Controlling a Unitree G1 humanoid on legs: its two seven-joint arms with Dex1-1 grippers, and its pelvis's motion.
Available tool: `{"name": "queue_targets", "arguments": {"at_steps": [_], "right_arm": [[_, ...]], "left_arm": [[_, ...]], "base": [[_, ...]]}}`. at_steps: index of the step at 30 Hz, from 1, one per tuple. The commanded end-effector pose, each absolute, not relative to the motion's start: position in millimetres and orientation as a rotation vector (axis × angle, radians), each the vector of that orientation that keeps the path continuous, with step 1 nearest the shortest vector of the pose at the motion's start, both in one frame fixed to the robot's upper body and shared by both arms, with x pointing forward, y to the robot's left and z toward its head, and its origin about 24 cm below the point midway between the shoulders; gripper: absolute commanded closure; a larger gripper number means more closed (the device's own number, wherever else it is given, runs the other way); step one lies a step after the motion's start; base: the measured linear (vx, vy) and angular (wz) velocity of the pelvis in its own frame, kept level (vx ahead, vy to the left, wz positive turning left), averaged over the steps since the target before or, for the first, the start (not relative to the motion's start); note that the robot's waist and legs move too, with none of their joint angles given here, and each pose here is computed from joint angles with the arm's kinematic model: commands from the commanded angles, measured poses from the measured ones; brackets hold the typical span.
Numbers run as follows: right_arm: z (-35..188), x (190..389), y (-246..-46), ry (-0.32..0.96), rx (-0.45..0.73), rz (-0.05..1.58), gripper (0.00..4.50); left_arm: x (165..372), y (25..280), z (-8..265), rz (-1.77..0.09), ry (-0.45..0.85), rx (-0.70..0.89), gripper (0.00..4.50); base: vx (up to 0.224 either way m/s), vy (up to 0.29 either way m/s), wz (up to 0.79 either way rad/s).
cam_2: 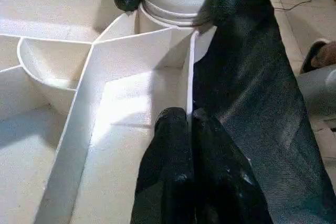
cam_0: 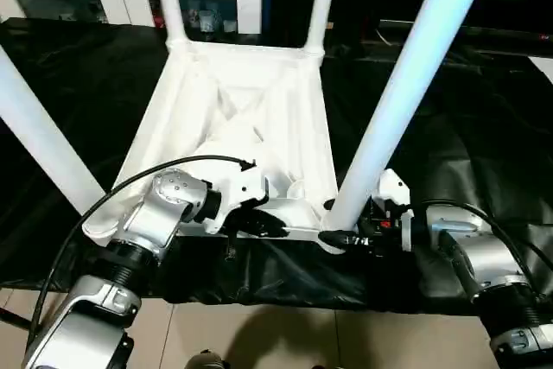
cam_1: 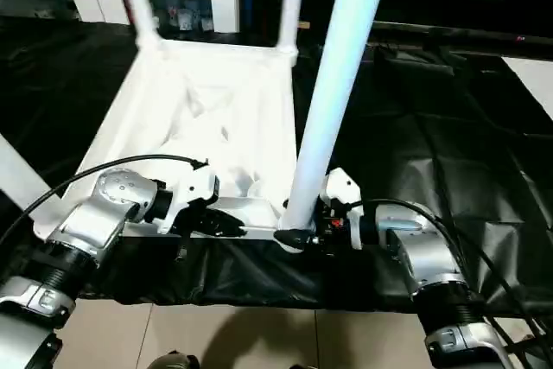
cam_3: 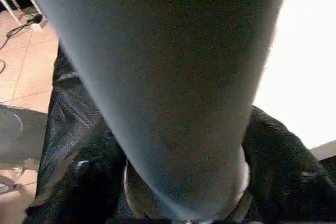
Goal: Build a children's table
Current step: Rotate leg to tighten
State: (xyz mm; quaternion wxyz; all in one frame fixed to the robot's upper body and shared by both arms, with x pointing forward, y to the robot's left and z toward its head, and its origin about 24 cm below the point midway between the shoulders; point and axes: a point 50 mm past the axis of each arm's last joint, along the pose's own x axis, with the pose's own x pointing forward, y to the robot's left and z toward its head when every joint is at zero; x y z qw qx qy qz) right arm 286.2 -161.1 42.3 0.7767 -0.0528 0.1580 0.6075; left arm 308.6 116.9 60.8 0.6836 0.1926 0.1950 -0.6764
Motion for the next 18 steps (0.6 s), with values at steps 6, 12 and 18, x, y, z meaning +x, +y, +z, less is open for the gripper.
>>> {"name": "queue_targets", "arguments": {"at_steps": [6, 12, 18], "right_arm": [[26, 266.2, -130.9, 0.409, -0.041, 1.515, 1.87], [23, 280.6, -125.6, 0.348, 0.035, 1.291, 1.89], [11, 300.4, -102.7, 0.354, 0.129, 0.946, 1.91]], "left_arm": [[306, 106, 55, -1.543, 0.445, 0.394, 4.5], [307, 101, 55, -1.465, 0.413, 0.334, 4.5], [313, 81, 54, -1.277, 0.369, 0.314, 4.5]], "base": [[0.0, 0.0, 0.0], [0.0, 0.0, 0.0], [-0.018, -0.002, -0.02]]}}
